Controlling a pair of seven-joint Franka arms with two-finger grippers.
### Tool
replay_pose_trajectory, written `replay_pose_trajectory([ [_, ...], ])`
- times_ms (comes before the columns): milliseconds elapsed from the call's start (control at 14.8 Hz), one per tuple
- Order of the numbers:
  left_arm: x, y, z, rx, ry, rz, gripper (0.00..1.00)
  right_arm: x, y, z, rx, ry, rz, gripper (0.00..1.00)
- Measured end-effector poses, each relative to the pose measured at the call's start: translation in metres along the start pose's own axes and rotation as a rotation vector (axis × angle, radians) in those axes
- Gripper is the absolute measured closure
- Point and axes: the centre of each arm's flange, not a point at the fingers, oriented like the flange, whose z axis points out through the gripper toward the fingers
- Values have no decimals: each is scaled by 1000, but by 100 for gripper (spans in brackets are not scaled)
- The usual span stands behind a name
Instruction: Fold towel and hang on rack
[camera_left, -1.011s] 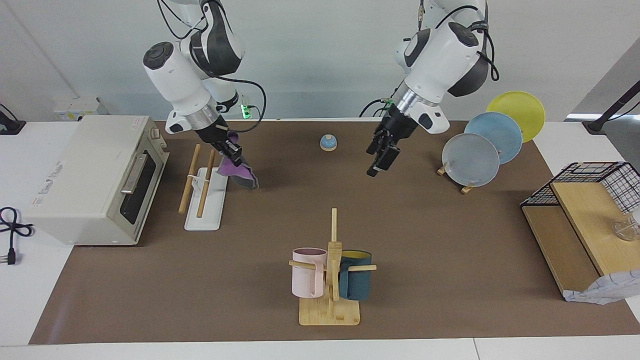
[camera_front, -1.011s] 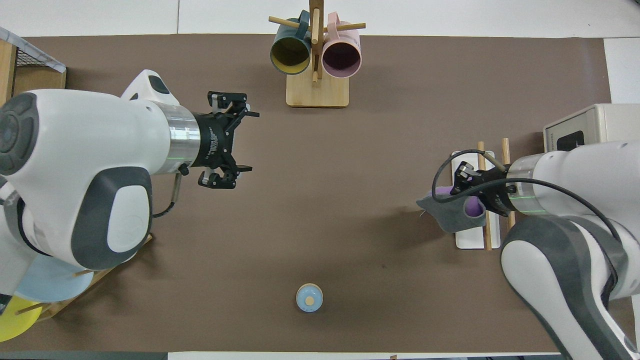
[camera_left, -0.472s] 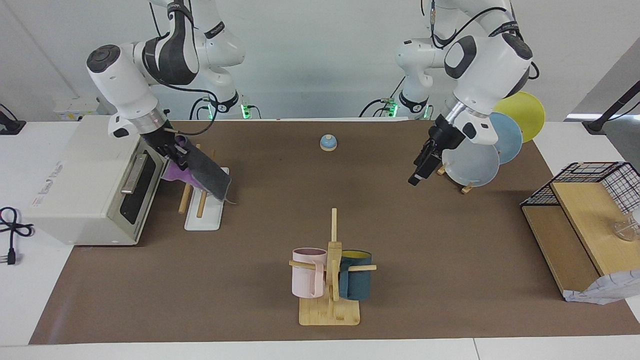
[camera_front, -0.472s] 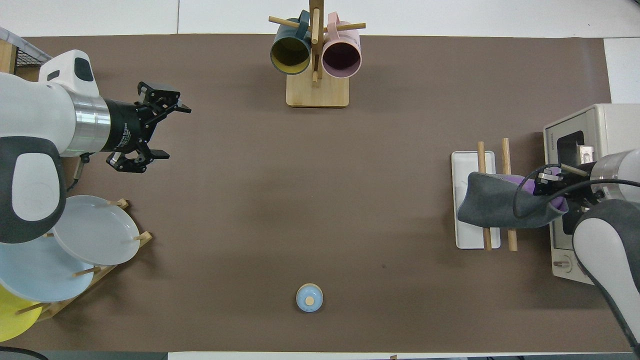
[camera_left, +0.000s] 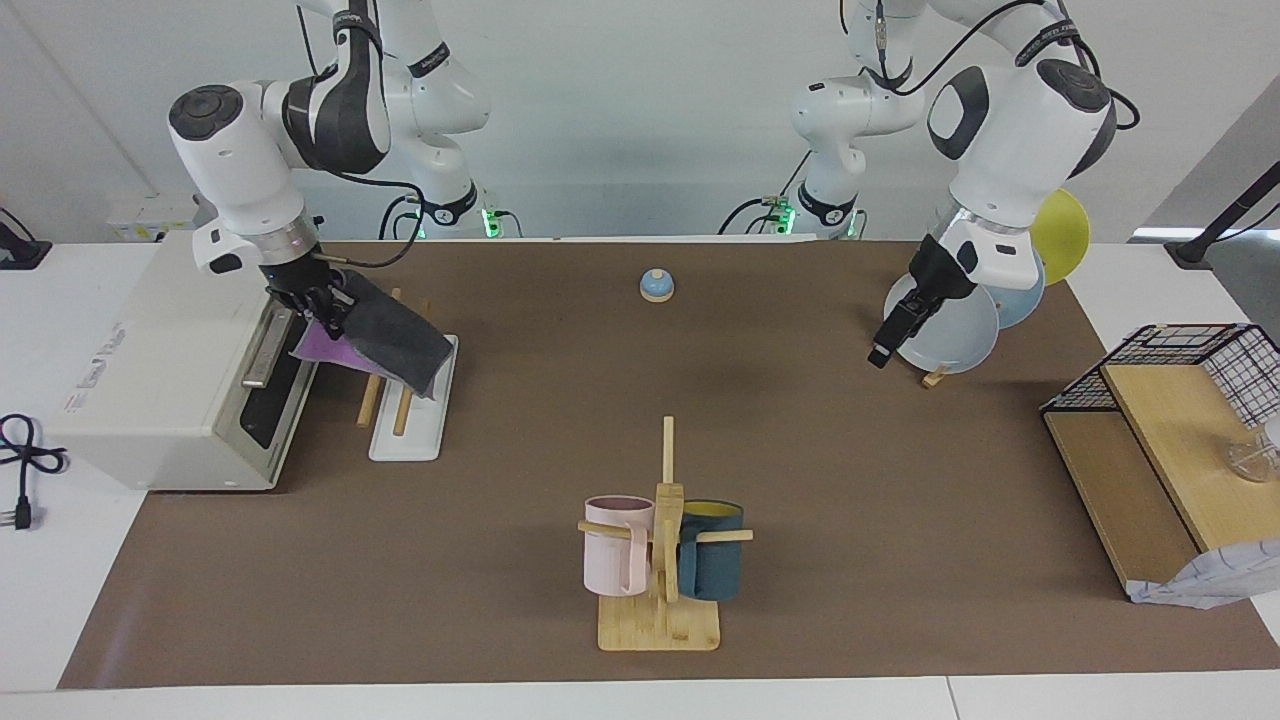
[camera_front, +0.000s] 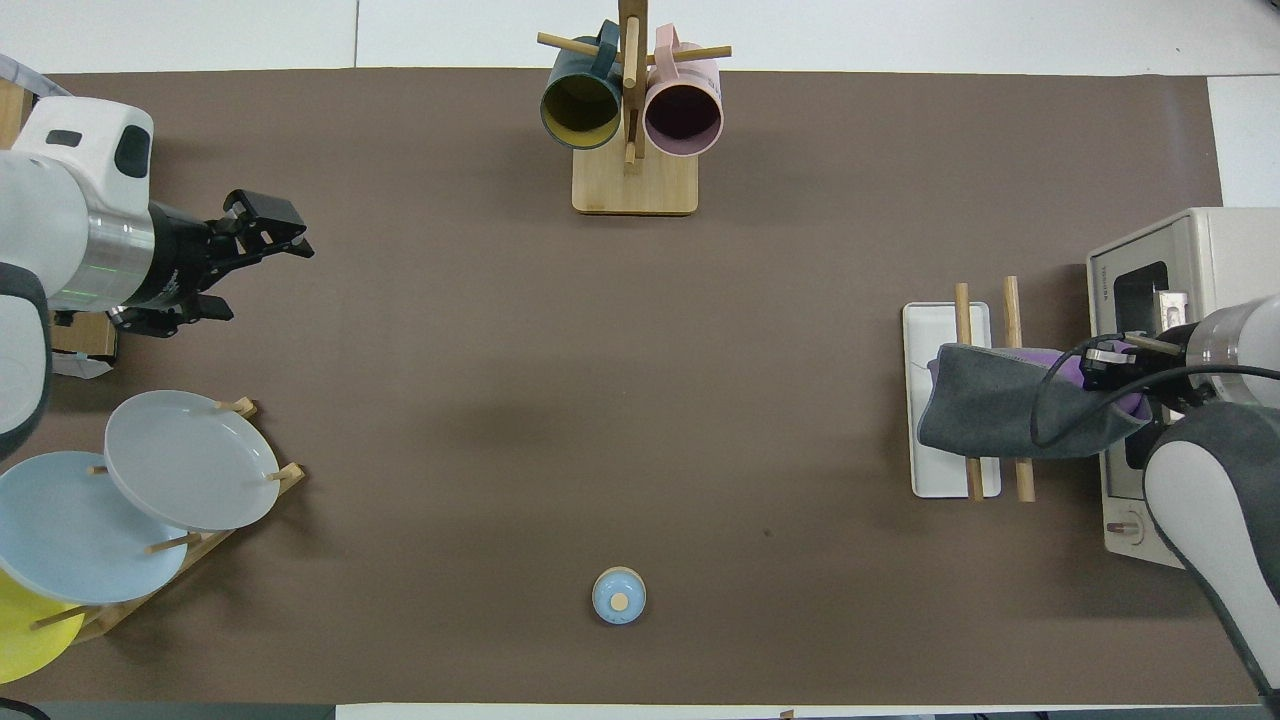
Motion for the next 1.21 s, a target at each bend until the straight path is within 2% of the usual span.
replay_pose_trajectory([
  [135, 1, -13, -16, 51, -33, 142, 0, 0, 0, 0, 0, -1, 0, 98],
  [202, 1, -19, -25, 69, -55, 203, 0, 0, 1, 0, 0, -2, 1, 93],
  [472, -1, -39, -55, 122, -133, 365, 0, 1, 7, 0, -2, -4, 4, 53],
  [539, -2, -40, -60, 125, -138, 380, 0, 1, 8, 0, -2, -4, -1, 41],
  [809, -2, -40, -62, 125, -138, 393, 0, 3, 8, -4, -1, 2, -8, 1],
  [944, -2, -41, -63, 124, -138, 397, 0, 7, 9, -24, -7, -16, -30, 0],
  [1213, 1, -38, -60, 115, -113, 401, 0, 29, 28, -105, -31, -92, -93, 0],
])
